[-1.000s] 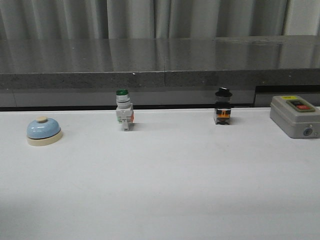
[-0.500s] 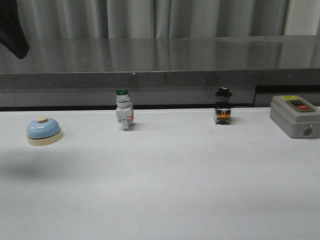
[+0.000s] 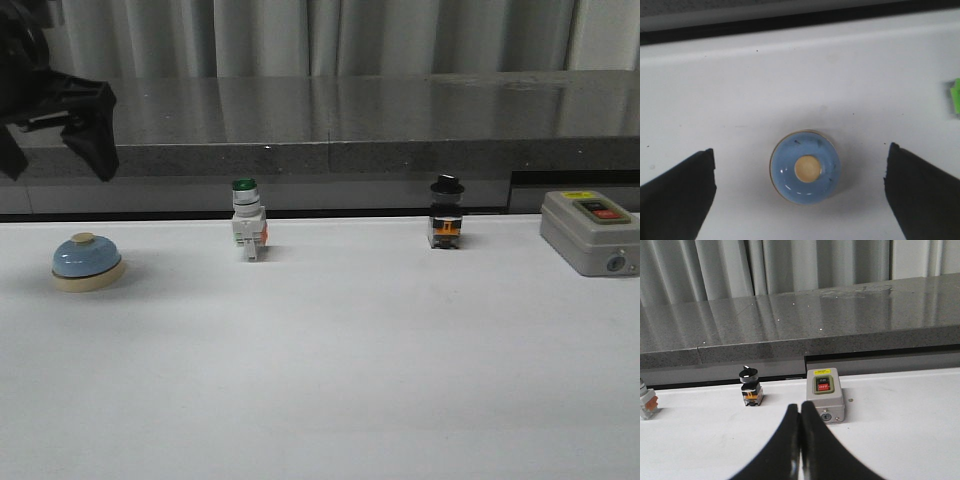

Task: Place and press bell with both arms
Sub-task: 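Lower the left gripper over the blue bell and close on it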

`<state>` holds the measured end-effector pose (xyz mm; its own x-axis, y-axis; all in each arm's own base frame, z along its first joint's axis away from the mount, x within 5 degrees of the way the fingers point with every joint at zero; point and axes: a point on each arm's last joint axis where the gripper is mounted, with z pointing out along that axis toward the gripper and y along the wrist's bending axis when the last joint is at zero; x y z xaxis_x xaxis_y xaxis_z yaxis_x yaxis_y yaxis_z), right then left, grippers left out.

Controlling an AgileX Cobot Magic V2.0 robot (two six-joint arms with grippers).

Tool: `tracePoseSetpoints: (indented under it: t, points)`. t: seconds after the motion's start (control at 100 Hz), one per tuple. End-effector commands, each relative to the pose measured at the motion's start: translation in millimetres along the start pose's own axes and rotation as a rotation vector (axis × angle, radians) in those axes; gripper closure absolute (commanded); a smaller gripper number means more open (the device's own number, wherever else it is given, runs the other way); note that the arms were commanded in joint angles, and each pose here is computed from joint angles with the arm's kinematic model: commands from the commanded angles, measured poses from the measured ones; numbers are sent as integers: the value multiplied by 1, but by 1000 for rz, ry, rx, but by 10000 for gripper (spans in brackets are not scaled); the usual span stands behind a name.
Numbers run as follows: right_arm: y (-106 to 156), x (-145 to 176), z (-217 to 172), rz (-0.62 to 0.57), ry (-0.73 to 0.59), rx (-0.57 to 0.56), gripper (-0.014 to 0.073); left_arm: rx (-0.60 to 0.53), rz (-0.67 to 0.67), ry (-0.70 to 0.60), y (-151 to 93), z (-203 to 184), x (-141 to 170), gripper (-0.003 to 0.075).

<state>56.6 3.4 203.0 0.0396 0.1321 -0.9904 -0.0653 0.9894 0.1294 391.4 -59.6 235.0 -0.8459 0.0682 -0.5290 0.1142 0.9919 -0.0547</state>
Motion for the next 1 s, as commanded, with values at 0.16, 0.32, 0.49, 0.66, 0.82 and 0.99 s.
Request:
tracePoseSetpoints:
  t: [0.16,0.32,0.49,0.66,0.82,0.99]
  points:
    - [2,-14,-3,-13,-120,-11,655,5,4,-39,-3,17,-9,79]
    - [2,-14,-3,-13,-120,-11,655,2,2,6,-2,37,-2,79]
    - [2,-14,-3,-13,-120,-11,655,1,-2,31,-1,54,3,79]
    - [2,-14,-3,-13,-120,-11,655,1,-2,33,-1,56,4,80]
    - [2,-14,-3,-13,-120,-11,655,1,-2,31,-1,56,4,88]
    - [2,-14,-3,-13,-120,-11,655,1,-2,33,-1,56,4,175]
